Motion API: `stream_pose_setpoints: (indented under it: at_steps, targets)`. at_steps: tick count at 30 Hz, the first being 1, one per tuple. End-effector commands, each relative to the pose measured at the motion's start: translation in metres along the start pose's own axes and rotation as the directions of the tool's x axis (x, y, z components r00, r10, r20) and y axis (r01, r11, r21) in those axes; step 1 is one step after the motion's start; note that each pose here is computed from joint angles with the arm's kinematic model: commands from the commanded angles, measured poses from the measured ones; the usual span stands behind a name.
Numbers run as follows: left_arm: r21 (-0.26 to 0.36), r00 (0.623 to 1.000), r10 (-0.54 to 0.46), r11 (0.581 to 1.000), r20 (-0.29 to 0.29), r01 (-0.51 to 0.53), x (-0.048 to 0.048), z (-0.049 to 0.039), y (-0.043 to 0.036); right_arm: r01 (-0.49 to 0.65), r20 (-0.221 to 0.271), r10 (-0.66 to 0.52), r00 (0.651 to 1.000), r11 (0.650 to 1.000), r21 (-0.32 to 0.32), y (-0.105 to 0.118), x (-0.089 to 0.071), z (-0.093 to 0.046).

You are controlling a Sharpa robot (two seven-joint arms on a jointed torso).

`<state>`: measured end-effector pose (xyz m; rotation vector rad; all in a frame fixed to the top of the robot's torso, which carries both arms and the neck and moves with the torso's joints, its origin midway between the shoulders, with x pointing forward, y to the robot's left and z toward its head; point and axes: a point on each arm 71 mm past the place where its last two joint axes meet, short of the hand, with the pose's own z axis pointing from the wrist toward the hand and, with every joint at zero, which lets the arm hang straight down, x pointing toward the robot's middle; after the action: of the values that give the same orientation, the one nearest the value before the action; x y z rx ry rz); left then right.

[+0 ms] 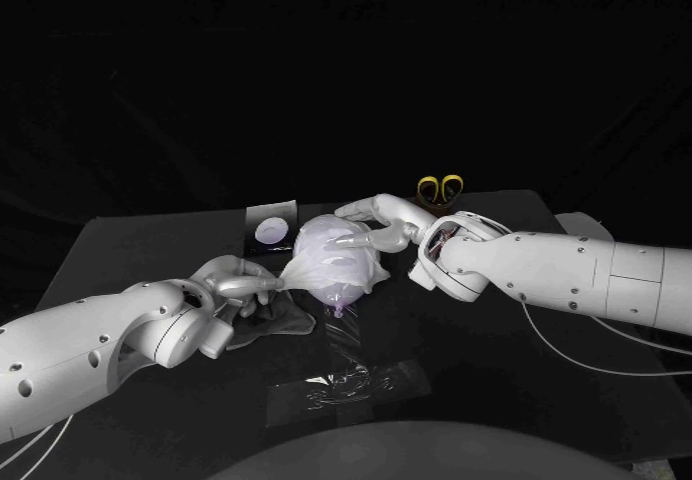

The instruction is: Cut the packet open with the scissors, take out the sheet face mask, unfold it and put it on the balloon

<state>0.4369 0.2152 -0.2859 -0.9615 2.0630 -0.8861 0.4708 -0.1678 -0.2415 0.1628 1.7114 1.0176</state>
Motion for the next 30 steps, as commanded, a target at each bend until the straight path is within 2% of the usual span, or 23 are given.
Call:
stream_pose_setpoints:
  at_steps: [1,12,20,25,30]
  targets:
    - [0.029,0.998,0.064,0.998,-0.002,-0.064,-0.0011,0.0005,-0.0016,0.026,-0.044,-0.026,0.999,1.000,0.010,-0.002,0.006,-0.001]
    - [0.055,0.994,0.090,0.995,-0.068,-0.086,0.0056,-0.0001,-0.0041,0.030,-0.022,-0.030,0.999,1.000,0.003,-0.002,0.004,-0.001]
    - [0.017,0.986,0.105,0.994,-0.127,-0.104,0.0087,-0.0010,-0.0003,-0.006,0.045,0.007,0.999,1.000,-0.021,0.001,-0.001,-0.003]
    - [0.007,0.983,0.119,0.993,-0.138,-0.119,0.0088,-0.0013,0.0010,-0.057,0.089,0.059,0.994,0.998,-0.027,0.000,-0.006,-0.007]
    - [0.005,0.984,0.123,0.992,-0.130,-0.124,0.0061,-0.0017,0.0023,-0.108,0.102,0.110,0.989,0.994,-0.027,-0.002,-0.009,-0.014]
